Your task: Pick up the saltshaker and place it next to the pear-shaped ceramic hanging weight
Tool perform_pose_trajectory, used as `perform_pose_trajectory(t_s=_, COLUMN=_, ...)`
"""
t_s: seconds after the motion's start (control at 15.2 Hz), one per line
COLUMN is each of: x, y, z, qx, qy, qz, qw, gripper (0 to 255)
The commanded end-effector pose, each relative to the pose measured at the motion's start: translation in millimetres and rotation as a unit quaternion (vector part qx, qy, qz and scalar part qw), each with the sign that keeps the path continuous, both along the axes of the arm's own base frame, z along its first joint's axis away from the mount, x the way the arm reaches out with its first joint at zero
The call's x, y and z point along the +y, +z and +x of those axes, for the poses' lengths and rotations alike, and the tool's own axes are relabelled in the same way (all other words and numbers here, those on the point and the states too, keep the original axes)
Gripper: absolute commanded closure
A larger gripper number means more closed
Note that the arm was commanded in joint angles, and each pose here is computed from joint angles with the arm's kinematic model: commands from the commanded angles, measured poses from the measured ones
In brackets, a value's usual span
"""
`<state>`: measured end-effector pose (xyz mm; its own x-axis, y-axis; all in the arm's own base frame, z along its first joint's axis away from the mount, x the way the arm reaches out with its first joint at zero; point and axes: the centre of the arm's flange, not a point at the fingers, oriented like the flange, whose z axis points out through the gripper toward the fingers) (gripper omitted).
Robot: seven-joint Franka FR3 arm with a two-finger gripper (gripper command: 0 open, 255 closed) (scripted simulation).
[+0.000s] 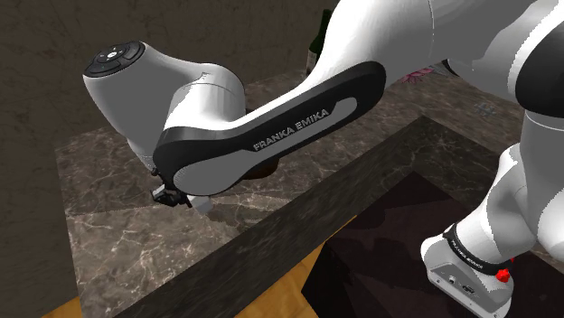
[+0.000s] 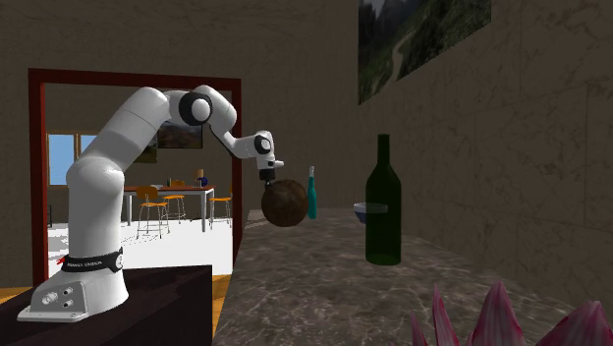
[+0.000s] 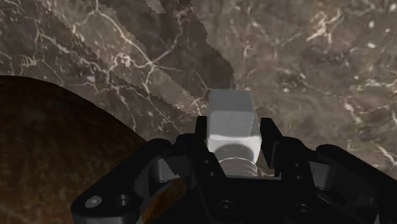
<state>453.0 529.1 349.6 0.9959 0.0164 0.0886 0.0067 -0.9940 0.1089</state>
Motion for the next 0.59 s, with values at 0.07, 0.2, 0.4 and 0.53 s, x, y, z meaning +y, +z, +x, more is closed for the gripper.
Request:
perform_pose_trajectory(t_s=0.07, x=0.1, y=0.0, z=0.0, qx=0.000, qy=0.000, qz=0.000, qw=1.0000, gripper=255)
perform_pose_trajectory(t_s=0.2, x=0.1, y=0.0, z=0.0, qx=0.000, qy=0.000, qz=0.000, qw=1.0000, gripper=0)
perform_pose_trajectory(t_s=0.4, x=0.1, y=0.0, z=0.0, qx=0.000, qy=0.000, qz=0.000, qw=1.0000, gripper=0)
perform_pose_trajectory(t_s=0.53, x=1.5, y=13.0, z=-1.2, qx=0.000, qy=0.000, qz=0.000, qw=1.0000, gripper=0)
